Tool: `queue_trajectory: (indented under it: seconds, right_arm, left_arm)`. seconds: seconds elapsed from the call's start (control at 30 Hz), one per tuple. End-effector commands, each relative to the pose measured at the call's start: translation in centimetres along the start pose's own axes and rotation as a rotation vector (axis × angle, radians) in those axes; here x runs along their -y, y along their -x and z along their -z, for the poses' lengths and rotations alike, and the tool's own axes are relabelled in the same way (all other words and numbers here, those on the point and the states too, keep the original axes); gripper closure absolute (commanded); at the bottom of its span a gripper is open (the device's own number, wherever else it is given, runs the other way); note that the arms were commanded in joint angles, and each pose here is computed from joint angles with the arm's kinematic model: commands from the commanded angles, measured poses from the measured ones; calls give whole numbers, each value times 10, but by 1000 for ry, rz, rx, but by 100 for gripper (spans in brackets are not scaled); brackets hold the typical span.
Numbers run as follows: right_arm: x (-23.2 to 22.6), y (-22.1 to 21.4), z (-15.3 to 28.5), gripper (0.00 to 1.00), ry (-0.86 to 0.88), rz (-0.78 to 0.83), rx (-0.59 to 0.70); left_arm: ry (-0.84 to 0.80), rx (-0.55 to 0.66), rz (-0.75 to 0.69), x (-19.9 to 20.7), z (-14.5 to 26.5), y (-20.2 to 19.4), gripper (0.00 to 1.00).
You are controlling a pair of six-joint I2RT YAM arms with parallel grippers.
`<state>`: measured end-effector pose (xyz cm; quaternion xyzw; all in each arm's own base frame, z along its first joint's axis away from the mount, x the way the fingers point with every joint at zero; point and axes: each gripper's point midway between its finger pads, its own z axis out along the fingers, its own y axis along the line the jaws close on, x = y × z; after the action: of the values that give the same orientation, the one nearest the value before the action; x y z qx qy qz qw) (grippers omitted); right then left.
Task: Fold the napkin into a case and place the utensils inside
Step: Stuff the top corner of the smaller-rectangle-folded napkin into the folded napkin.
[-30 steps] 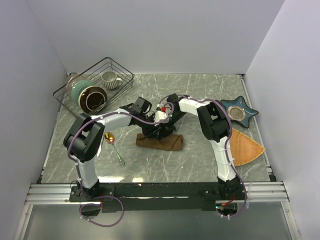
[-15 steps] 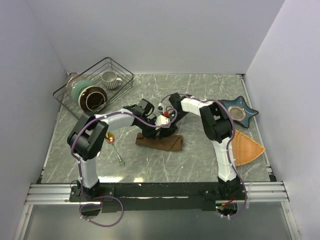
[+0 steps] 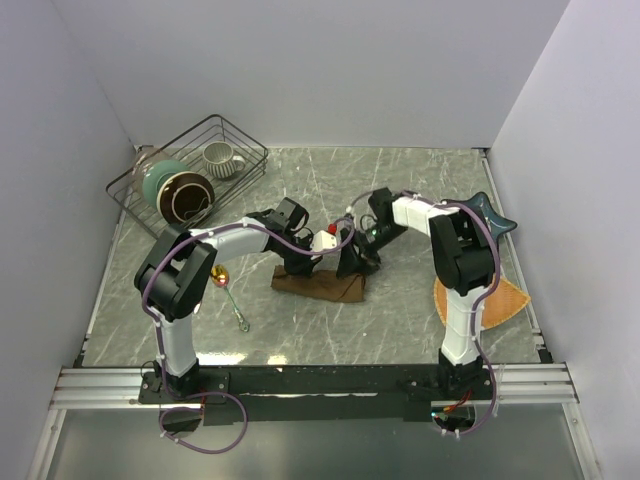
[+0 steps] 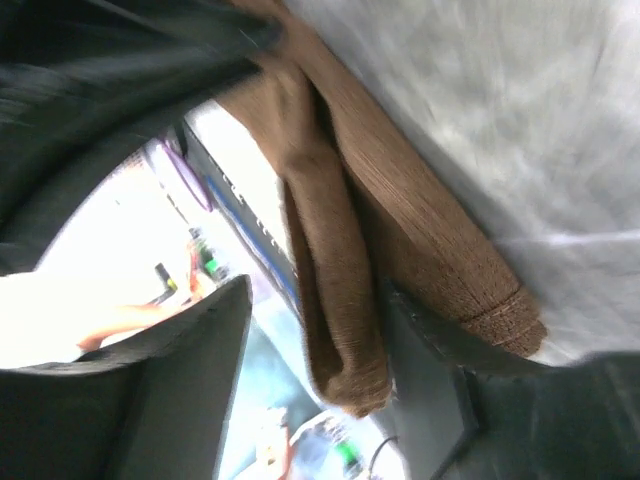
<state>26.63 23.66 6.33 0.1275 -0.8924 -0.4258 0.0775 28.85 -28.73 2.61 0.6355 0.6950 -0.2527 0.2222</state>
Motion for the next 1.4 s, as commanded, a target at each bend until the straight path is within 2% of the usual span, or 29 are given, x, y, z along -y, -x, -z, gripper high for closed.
queue_trajectory:
  seconds: [0.0,0.07,0.2,0.33,0.4,0.53,0.7,0.83,0.93,0.97,1.0,1.07,1.13,1.23,1.37]
  right_arm:
    - [1,-21,-7,30,27,-34,-28]
    - [8,-28,-12,25,23,-46,-39]
    - [23,-31,-18,25,18,-76,-54]
    - [32,-27,-17,39,12,-91,-28]
    - [34,-25,-14,43,24,-107,-17]
    - [40,-28,-8,63,24,-152,4]
    - [51,-26,-12,74,16,-207,12]
    - [65,-19,-17,83,-28,-223,14]
    - [74,-17,-22,89,-44,-236,3]
    - [76,-17,-23,90,-49,-243,-1]
    - [76,-17,-23,95,-49,-240,-2]
    - [77,-18,-24,97,-55,-238,-6]
    - [78,-21,-24,100,-56,-240,-12]
    - [78,-22,-25,100,-57,-240,-16]
    - [78,-21,-24,100,-53,-236,-10]
  left_arm:
    - [-25,-98,27,10,-1,-25,87]
    - [-25,-100,33,10,-1,-26,87]
    - [-25,-98,37,11,-1,-25,87]
    - [-26,-101,40,12,-1,-26,87]
    - [-26,-101,40,13,0,-27,87]
    - [-28,-100,41,13,0,-27,87]
    - [-31,-104,42,13,-1,-28,87]
    - [-28,-79,41,12,3,-23,79]
    - [-28,-41,38,8,10,-16,68]
    - [-28,-12,36,6,12,-10,61]
    - [-25,9,41,4,15,-6,59]
    - [3,74,34,-4,28,11,53]
    - [10,137,-7,-6,39,32,52]
    - [-9,217,-48,-5,45,59,52]
    - [-48,234,-52,1,33,78,52]
